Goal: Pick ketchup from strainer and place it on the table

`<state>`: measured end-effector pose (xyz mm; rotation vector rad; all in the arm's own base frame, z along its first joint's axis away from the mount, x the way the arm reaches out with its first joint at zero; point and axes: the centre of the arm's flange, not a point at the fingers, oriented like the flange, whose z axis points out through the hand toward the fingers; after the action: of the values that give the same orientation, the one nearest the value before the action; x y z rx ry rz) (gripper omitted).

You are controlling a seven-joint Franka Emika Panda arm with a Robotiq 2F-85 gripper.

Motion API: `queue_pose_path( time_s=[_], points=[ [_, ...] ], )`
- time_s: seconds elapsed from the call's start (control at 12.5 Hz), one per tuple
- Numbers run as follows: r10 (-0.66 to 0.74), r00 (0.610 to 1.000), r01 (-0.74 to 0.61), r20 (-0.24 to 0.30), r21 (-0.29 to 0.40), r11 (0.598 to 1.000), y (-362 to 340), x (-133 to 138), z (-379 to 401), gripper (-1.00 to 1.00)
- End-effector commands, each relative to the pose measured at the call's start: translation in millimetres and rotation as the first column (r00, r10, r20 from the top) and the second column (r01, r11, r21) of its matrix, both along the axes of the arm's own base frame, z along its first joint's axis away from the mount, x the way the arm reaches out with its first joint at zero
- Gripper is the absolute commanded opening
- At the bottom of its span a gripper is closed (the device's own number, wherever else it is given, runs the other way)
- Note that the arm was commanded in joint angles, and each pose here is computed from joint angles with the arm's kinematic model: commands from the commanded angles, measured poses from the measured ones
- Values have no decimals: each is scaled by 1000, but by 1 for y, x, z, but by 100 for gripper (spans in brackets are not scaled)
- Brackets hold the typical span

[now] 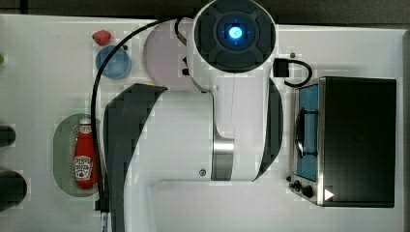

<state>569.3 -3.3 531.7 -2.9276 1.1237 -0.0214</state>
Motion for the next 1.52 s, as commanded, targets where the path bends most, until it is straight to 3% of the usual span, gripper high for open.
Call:
queue_pose_path(
  time_s=[0.08, 0.24, 0.72, 0.96, 1.12, 1.28, 1.52],
  points=[
    [-59, 998, 59, -1, 9, 998, -33, -95, 20, 59],
    [-43, 999, 43, 5, 8, 999, -25, -93, 19, 99],
    [217, 976, -216, 22, -32, 976, 111, -78, -10, 100],
    [383, 923, -381, 31, -44, 923, 201, -89, -32, 100],
    [469, 879, -467, 85, -42, 883, 251, -95, -44, 100],
    [537, 837, -538, 106, -25, 843, 292, -105, -61, 100],
    [623, 777, -627, 89, 31, 778, 344, -126, -99, 100]
  ],
)
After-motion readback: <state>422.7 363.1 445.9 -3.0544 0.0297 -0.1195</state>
